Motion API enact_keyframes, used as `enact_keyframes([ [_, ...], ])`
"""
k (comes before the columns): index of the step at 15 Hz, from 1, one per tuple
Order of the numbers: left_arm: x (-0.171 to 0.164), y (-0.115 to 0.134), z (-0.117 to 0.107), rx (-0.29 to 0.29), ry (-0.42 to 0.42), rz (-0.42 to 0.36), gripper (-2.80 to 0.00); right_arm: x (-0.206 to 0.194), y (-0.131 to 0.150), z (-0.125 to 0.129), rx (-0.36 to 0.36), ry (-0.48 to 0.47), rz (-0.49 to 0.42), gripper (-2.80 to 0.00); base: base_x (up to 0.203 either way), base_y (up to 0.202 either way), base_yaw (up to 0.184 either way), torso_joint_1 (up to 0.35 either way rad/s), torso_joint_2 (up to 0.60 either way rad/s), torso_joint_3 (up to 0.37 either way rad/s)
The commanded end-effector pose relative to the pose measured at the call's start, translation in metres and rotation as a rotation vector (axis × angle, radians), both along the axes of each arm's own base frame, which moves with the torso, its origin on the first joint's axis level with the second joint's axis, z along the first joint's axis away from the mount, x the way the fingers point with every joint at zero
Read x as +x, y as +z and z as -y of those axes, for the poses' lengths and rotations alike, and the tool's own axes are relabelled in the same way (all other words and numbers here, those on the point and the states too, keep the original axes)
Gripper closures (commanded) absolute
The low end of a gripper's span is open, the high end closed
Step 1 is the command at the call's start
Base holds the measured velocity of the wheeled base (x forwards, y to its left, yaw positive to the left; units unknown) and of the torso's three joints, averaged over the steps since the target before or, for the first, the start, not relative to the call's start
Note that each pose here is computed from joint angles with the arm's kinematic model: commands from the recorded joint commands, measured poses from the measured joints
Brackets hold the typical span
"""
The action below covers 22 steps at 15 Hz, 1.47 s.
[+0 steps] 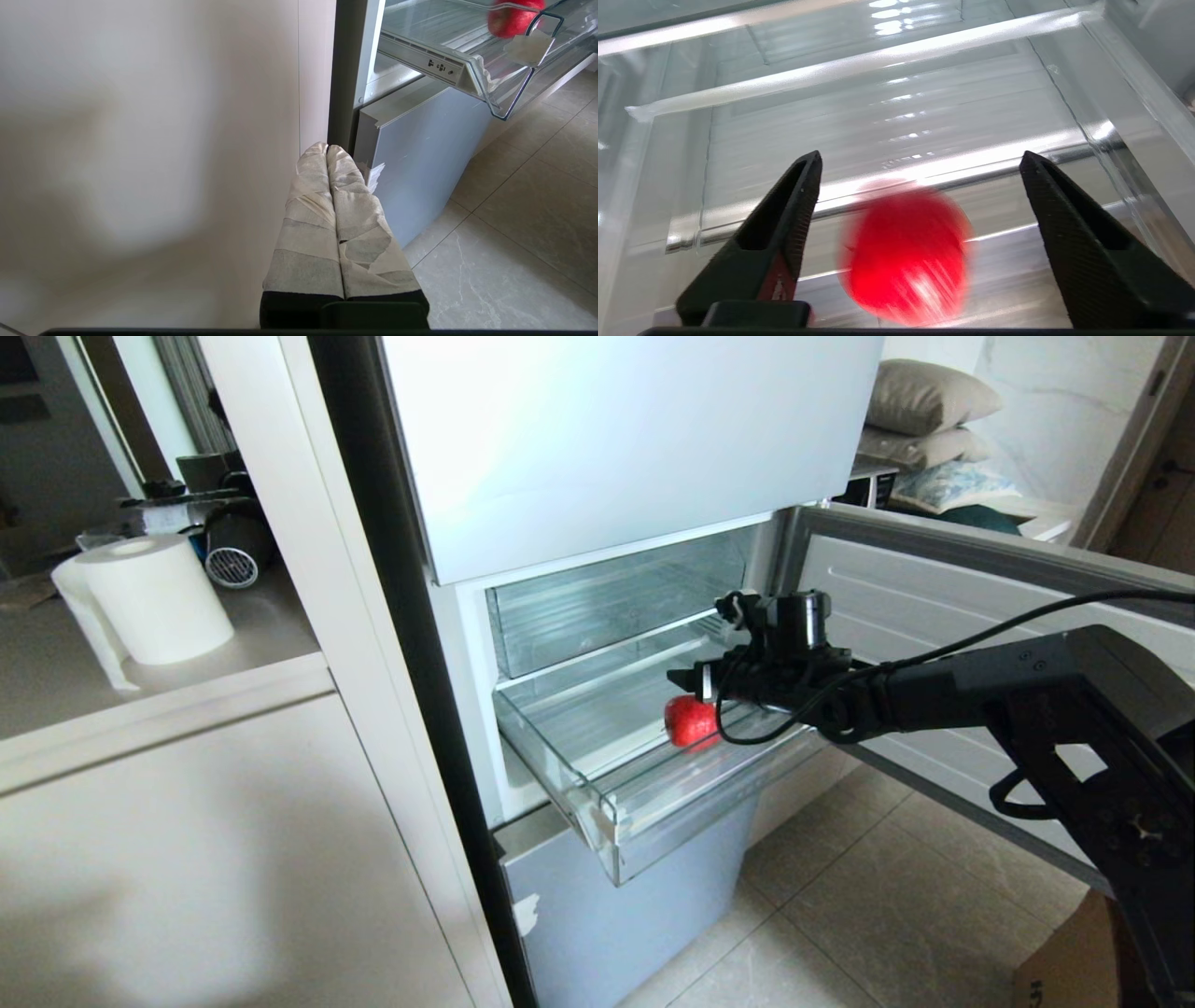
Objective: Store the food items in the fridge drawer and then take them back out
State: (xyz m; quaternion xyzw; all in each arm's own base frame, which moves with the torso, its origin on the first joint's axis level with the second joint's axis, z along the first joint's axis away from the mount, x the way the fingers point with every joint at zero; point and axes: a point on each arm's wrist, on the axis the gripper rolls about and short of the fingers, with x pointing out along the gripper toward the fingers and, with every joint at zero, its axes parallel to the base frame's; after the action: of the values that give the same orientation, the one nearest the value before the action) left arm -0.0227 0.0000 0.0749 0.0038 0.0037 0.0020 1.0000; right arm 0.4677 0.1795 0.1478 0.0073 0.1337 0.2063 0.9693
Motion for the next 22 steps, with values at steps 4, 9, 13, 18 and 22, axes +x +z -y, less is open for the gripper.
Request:
enact_keyframes([
  [4, 0.000, 0.000, 0.000, 0.000, 0.001, 0.000, 0.00, -0.016, 0.026, 0.002, 0.015, 0.004, 0.030, -2.80, 0.000, 0.000, 0.000, 0.000, 0.00, 0.000],
  [9, 0.000, 0.000, 0.000, 0.000, 0.001, 0.000, 0.00, -0.100, 0.104, 0.012, 0.055, 0.057, 0.113, 0.00, 0.000, 0.000, 0.000, 0.000, 0.00, 0.000],
  [13, 0.000, 0.000, 0.000, 0.000, 0.001, 0.000, 0.00, -0.183, 0.137, 0.045, 0.069, 0.072, 0.150, 0.00, 0.000, 0.000, 0.000, 0.000, 0.00, 0.000],
  [18, 0.000, 0.000, 0.000, 0.000, 0.001, 0.000, 0.00, -0.305, 0.149, 0.099, 0.108, 0.074, 0.252, 0.00, 0.000, 0.000, 0.000, 0.000, 0.00, 0.000],
  [22, 0.000, 0.000, 0.000, 0.000, 0.001, 0.000, 0.00, -0.385, 0.116, 0.140, 0.116, 0.003, 0.295, 0.00, 0.000, 0.000, 0.000, 0.000, 0.00, 0.000],
])
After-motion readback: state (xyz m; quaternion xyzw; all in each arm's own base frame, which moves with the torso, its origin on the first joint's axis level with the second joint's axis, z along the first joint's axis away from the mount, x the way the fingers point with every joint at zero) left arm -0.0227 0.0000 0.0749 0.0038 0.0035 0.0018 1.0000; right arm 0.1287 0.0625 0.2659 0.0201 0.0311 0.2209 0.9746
